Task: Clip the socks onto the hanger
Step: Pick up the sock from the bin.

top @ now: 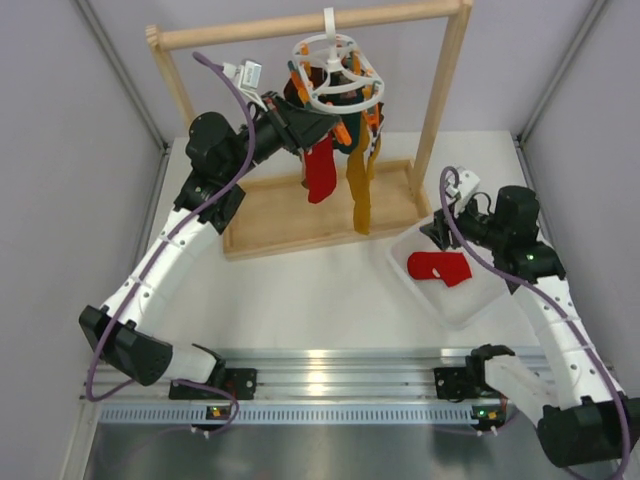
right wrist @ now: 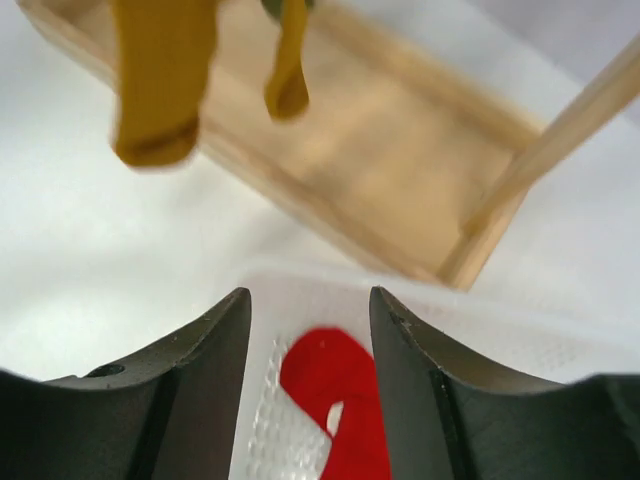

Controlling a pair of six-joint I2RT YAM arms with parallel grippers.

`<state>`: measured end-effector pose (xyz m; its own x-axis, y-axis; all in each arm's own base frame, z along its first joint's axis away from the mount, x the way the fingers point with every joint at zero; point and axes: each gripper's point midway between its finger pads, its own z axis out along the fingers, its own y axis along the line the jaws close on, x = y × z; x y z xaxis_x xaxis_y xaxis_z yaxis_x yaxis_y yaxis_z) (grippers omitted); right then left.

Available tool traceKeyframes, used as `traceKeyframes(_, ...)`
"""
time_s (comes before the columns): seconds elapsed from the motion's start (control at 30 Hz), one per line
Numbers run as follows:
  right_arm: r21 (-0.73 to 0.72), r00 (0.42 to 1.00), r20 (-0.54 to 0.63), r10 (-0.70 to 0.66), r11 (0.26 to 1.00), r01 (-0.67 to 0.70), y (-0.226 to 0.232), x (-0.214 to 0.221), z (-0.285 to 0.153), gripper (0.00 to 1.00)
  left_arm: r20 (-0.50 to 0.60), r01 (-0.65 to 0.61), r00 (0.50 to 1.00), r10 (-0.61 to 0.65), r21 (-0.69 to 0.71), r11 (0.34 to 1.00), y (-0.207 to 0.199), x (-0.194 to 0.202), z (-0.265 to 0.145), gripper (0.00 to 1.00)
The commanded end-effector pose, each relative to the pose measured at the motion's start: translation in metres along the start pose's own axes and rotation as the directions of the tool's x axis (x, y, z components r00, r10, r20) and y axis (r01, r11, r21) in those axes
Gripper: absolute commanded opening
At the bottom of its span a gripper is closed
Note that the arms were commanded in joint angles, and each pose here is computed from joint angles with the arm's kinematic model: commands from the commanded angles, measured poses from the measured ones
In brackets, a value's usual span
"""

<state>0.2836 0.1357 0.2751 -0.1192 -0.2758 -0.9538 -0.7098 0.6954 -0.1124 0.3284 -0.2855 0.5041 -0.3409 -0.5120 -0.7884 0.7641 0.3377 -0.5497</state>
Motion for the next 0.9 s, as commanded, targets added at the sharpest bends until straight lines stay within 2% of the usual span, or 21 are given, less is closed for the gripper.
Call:
traceKeyframes(0.0,-0.063,0.979,-0.202,0.019,0.997,-0.032,-0.004,0.072,-0.012,0.5,0.04,-0.028,0.999,0.028,-0.007,1.0,0.007,-0.01,0.006,0.0)
traceKeyframes(0.07,-0.09,0.963,-0.27,0.004,0.996,-0.029,-0.009,0.1,-0.013,0.49,0.042,-0.028,0.999,0.028,-0.007,1.0,0.007,-0.011,0.006,0.0)
traceKeyframes(0.17,-0.119,0.924,-0.37,-0.095,0.991,0.054,-0.02,0.139,-0.02,0.47,0.037,-0.028,0.999,0.028,-0.005,1.0,0.007,-0.01,0.006,0.0)
traceKeyframes(0.23,-0.143,0.908,-0.385,-0.167,0.982,0.12,-0.026,0.148,-0.018,0.46,0.034,-0.023,0.999,0.023,-0.006,1.0,0.008,-0.008,0.006,0.0)
traceKeyframes(0.33,-0.158,0.893,-0.415,-0.173,0.981,0.116,-0.034,0.157,-0.012,0.45,0.03,-0.023,0.999,0.023,-0.006,1.0,0.009,-0.007,0.007,0.0)
traceKeyframes(0.47,-0.281,0.85,-0.484,-0.207,0.957,0.074,-0.02,0.185,-0.019,0.46,0.029,-0.03,0.999,0.03,-0.009,1.0,0.008,-0.008,0.007,0.0)
traceKeyframes(0.63,-0.434,0.792,-0.474,-0.385,0.885,0.17,-0.015,0.214,-0.036,0.57,0.021,-0.022,1.0,0.022,-0.014,1.0,0.012,-0.005,0.008,0.0)
traceKeyframes(0.77,-0.483,0.759,-0.447,-0.473,0.842,0.241,-0.018,0.223,-0.036,0.66,0.021,-0.018,1.0,0.019,-0.016,1.0,0.013,-0.004,0.008,0.0)
traceKeyframes(0.87,-0.517,0.734,-0.433,-0.523,0.811,0.273,-0.022,0.232,-0.034,0.65,0.018,-0.015,1.0,0.016,-0.017,1.0,0.013,-0.004,0.008,0.0)
